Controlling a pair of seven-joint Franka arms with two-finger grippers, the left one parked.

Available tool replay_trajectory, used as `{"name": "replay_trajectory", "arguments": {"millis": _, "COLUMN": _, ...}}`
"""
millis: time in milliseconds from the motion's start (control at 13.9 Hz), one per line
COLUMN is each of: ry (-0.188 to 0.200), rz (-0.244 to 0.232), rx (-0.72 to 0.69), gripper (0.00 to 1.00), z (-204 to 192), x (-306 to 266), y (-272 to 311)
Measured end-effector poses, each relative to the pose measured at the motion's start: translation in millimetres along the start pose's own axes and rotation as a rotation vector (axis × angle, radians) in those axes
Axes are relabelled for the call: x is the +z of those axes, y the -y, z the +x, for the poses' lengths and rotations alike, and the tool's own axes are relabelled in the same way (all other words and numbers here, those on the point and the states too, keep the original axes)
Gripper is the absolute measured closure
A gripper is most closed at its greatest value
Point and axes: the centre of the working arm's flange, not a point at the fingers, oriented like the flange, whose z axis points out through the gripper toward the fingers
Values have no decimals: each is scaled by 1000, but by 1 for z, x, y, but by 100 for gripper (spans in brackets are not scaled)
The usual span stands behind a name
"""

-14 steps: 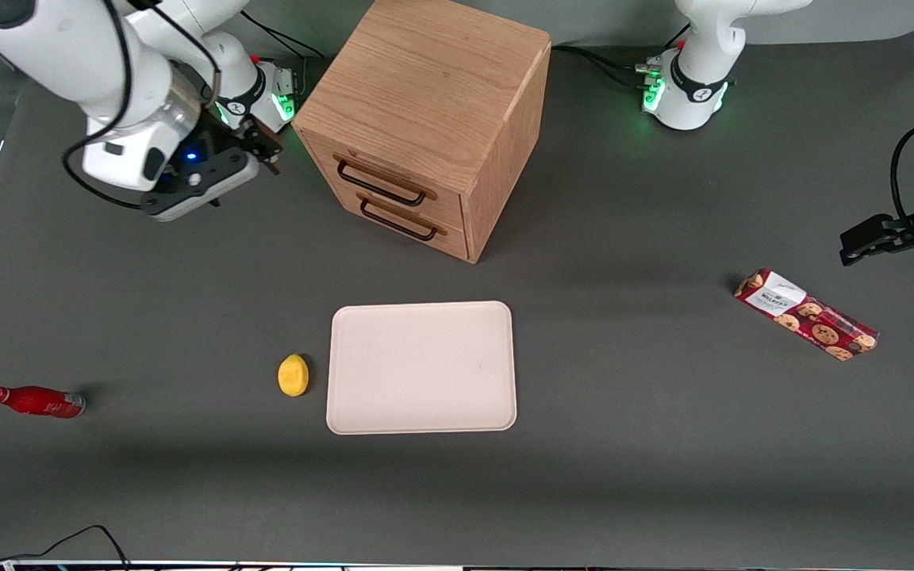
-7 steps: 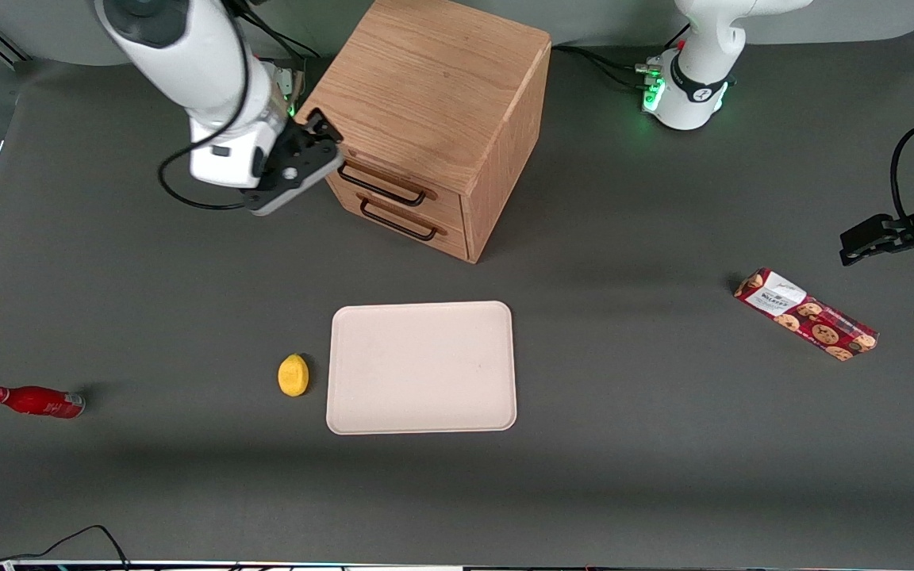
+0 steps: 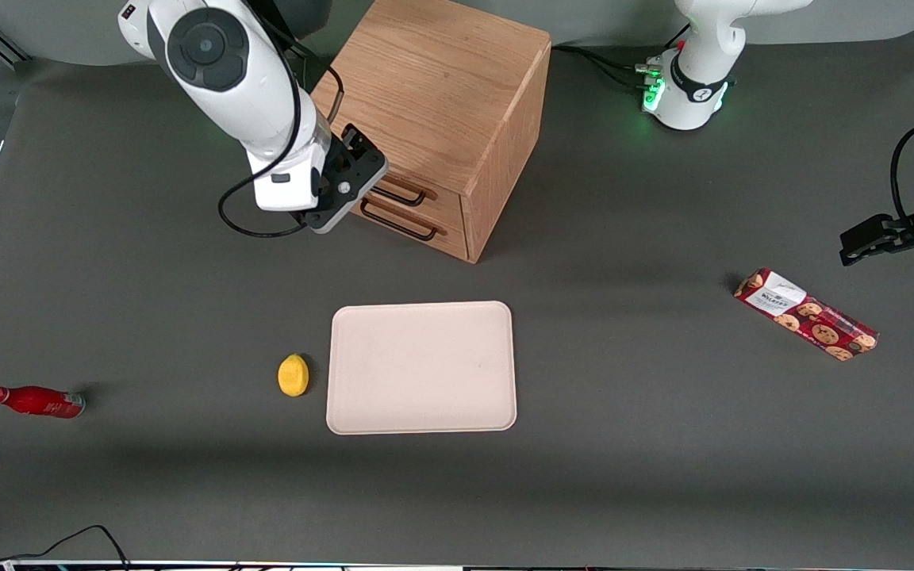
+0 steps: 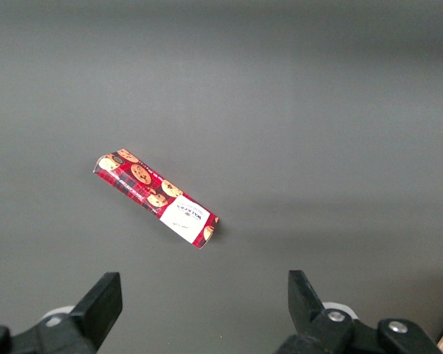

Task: Open upper drawer
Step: 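Move the right gripper toward the upper drawer's black handle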

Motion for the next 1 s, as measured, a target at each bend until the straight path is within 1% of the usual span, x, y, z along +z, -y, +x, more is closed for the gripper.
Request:
{"name": "replay_trajectory", "arguments": {"millis": 144, "ry": 9, "rz": 11, "rx": -10, "gripper": 0, "z": 2, "x": 6, "y": -1}}
{"name": "replay_trajectory", "arguments": {"millis": 215, "ry": 21, "rz": 13, "rx": -8, "gripper": 0, "z": 3, "x": 13, "y": -2}}
{"name": "replay_trajectory", "arguments": {"millis": 431, "ry": 72, "rz": 25, "rx": 2, "gripper": 0, "z": 8, "x": 42, "y": -7}}
{"name": "replay_trajectory", "arguments": {"millis": 646, "ry": 103, "rz": 51, "rx": 12, "gripper": 0, "z": 13, "x": 66, "y": -10}}
{"name": "replay_trajectory", "arguments": {"millis": 718, "ry": 105, "rz": 74, "rx": 7, "gripper": 0, "z": 14, "x": 73, "y": -10}}
{"name": "replay_trajectory", "arguments": {"millis": 861, "ry": 97, "rz": 139, "rx": -39, "gripper": 0, "z": 15, "x": 87, "y": -10}}
{"name": "replay_trajectory", "arguments": {"millis": 1005, "ry": 91, "rz": 183, "rx": -57, "gripper": 0, "z": 15, "x": 100, "y": -19}}
